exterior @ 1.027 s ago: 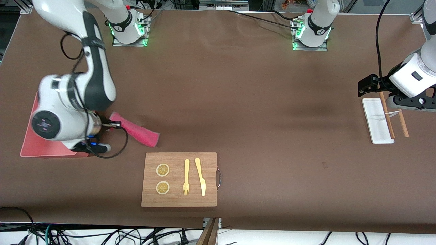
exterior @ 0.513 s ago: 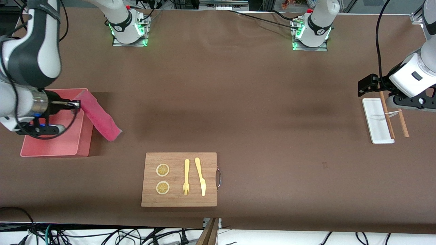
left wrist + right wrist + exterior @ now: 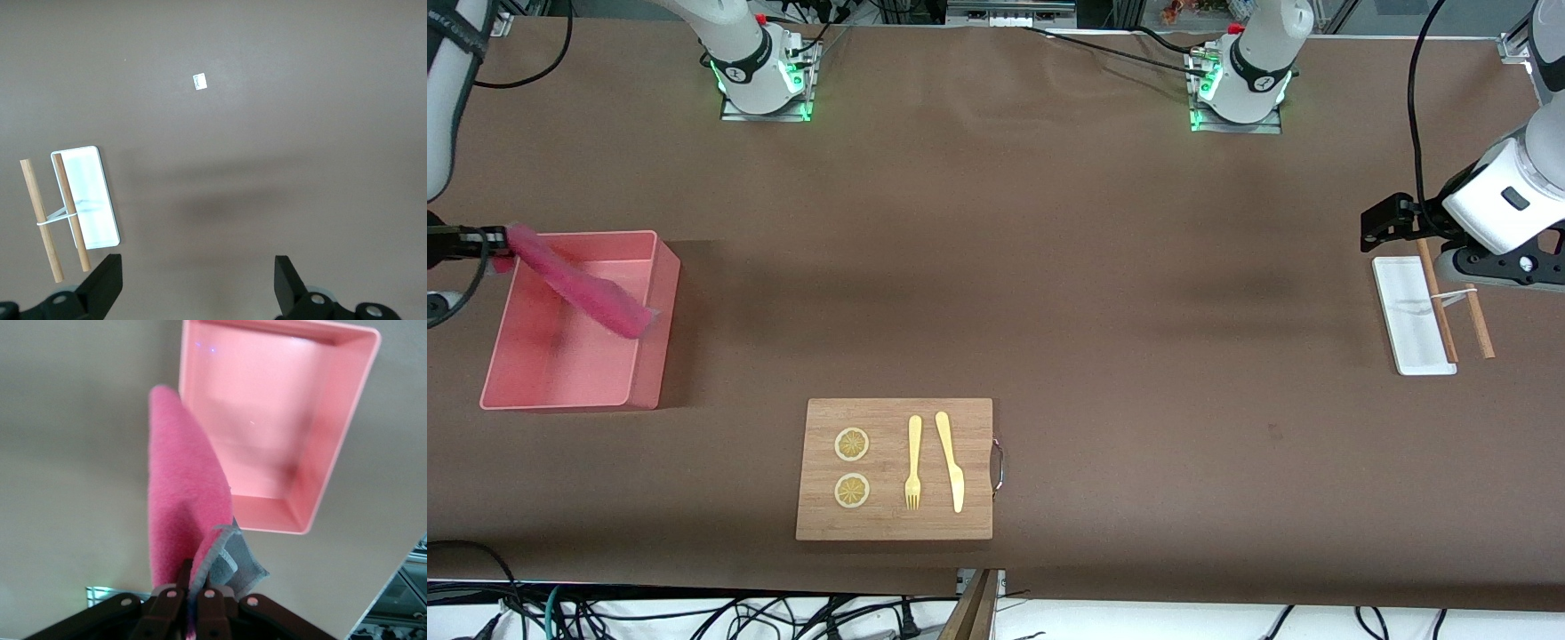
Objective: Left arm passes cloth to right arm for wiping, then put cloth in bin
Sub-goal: 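Carry the cloth over the pink bin with the right gripper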
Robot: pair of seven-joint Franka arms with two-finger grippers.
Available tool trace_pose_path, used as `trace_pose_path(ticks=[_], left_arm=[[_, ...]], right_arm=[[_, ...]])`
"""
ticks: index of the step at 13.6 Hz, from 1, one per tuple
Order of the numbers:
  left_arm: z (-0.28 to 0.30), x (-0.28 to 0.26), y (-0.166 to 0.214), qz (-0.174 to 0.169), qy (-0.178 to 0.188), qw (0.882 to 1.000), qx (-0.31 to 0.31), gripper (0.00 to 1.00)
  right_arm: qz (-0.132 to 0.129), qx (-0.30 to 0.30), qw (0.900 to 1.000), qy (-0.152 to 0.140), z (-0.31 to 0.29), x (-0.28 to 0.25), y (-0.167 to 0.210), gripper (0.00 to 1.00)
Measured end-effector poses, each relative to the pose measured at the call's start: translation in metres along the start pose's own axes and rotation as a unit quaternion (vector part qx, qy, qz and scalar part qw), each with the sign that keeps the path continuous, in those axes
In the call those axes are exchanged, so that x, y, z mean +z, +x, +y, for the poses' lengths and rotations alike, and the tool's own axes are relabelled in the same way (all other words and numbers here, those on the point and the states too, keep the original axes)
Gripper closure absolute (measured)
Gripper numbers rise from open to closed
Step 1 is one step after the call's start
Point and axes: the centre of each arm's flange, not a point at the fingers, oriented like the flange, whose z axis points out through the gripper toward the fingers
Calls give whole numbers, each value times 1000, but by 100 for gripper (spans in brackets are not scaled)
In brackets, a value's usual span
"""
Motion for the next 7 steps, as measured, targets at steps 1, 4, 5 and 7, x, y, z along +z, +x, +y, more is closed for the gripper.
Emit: trace_pose_path(ticks=[1, 4, 5, 7], left_arm=[[0, 0, 0, 0, 0, 1000, 0, 0], [0, 0, 0, 0, 0, 1000, 0, 0], [0, 0, 0, 0, 0, 1000, 0, 0], [0, 0, 0, 0, 0, 1000, 0, 0]], right_arm=[[-4, -2, 1000, -2, 11, 5, -1, 98], [-14, -8, 1000, -4, 39, 26, 3, 98], [-21, -7, 1000, -6, 45, 36, 7, 98], [-27, -7, 999, -15, 49, 55, 21, 98]])
